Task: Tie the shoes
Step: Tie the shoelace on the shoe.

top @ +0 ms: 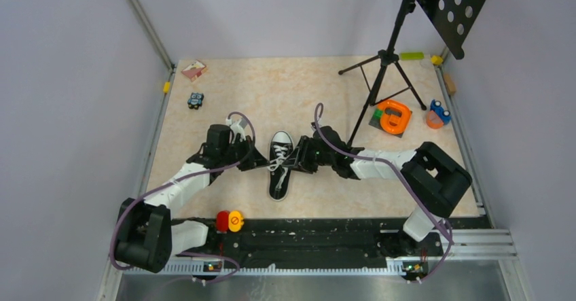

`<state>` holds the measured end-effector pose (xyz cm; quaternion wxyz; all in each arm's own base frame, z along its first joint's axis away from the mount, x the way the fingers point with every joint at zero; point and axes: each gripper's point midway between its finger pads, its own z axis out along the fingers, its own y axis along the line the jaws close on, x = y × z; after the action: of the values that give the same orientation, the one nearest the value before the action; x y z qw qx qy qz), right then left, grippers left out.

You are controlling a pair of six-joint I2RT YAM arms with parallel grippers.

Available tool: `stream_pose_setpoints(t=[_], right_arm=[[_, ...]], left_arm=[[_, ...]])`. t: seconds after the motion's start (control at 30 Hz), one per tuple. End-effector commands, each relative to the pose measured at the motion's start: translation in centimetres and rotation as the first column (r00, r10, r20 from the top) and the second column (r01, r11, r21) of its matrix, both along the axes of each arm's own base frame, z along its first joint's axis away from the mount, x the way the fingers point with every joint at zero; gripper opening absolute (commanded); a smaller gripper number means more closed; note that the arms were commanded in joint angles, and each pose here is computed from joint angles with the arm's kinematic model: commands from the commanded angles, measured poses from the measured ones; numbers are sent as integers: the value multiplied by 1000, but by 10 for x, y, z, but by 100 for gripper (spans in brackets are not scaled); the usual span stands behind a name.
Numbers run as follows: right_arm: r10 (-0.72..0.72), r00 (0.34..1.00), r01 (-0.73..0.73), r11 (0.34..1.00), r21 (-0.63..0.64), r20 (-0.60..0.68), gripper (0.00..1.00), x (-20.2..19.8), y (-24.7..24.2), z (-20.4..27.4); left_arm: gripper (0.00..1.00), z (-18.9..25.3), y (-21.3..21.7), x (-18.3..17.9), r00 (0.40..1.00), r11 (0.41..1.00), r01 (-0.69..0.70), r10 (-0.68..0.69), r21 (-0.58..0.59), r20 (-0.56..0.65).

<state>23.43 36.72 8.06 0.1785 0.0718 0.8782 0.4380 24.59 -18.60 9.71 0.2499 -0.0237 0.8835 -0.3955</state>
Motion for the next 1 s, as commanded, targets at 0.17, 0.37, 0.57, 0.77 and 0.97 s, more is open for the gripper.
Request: stream_pose_setpoints(t=[0.17, 0.37, 0.57, 0.77, 0.97], right_arm=[[33, 999, -34, 998, 59, 33, 38, 6, 21, 16], [29, 999, -31, 998, 49, 31, 2, 5, 18, 15], [84, 996, -85, 996, 26, 39, 0, -5, 13, 18], [221, 974, -220, 975, -22, 46, 0, -24, 9, 18], [294, 956, -293, 954, -67, 18, 0, -40, -1, 10]], left_arm=[[0, 17, -4, 14, 998, 1000, -1, 2, -21, 63], [0, 18, -4, 13, 998, 1000, -1, 2, -21, 65], [0, 19, -4, 14, 997, 1000, -2, 4, -22, 71], [0, 18, -5, 17, 998, 1000, -3, 5, -18, 68], [0, 18, -5, 19, 998, 1000, -6, 8, -21, 67]])
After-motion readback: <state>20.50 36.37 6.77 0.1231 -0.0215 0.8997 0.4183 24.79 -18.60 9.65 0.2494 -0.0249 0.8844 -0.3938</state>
